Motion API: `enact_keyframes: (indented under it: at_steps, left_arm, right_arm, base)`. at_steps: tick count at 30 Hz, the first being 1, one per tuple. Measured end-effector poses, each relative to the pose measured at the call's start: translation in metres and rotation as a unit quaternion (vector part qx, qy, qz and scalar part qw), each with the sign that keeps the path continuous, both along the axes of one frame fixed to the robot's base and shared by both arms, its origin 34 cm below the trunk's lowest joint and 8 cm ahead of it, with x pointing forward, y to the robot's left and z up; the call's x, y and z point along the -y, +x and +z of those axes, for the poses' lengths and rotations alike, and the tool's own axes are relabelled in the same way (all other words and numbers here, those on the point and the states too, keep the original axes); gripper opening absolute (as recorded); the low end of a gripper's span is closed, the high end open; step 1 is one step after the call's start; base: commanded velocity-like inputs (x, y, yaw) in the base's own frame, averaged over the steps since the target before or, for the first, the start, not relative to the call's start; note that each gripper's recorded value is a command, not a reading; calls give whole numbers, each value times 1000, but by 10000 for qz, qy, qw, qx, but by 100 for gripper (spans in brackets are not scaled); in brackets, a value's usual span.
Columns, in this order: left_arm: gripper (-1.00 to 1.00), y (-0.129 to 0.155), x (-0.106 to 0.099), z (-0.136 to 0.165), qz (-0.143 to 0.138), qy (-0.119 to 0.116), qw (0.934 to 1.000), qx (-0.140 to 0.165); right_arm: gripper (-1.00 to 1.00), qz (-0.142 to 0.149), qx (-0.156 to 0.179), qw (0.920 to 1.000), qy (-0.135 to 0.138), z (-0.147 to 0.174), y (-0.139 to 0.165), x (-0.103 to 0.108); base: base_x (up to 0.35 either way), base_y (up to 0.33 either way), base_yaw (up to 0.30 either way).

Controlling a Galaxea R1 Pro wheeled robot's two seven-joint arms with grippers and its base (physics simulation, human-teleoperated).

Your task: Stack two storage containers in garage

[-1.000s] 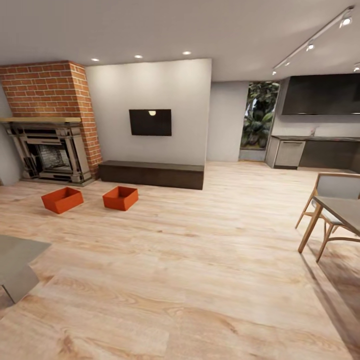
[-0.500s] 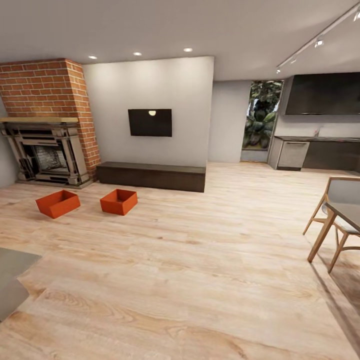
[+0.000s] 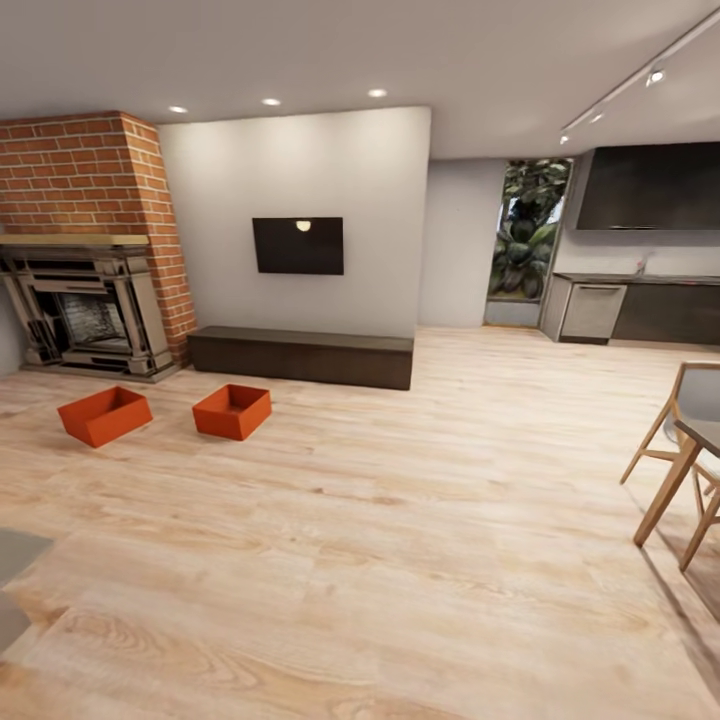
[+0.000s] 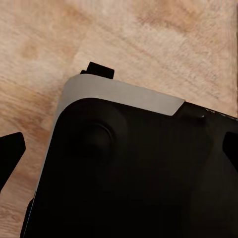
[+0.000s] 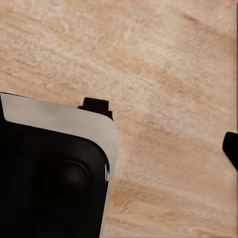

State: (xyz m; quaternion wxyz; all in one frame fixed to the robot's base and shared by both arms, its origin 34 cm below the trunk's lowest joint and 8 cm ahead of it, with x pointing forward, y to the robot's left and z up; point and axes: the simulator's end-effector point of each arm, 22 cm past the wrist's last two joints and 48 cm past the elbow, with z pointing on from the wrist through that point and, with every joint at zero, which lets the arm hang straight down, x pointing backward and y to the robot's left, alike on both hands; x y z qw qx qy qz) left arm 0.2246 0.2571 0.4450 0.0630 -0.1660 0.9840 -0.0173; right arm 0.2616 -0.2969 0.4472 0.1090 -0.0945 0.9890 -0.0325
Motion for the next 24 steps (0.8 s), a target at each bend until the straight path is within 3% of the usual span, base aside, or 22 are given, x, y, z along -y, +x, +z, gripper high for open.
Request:
enact_keyframes:
  at_steps: [24]
  left_arm:
    - [100, 0, -1, 0, -5, 6, 10000, -1]
  right_arm:
    - [100, 7, -19, 10000, 39, 0, -1, -2]
  base:
    - [325, 0, 0]
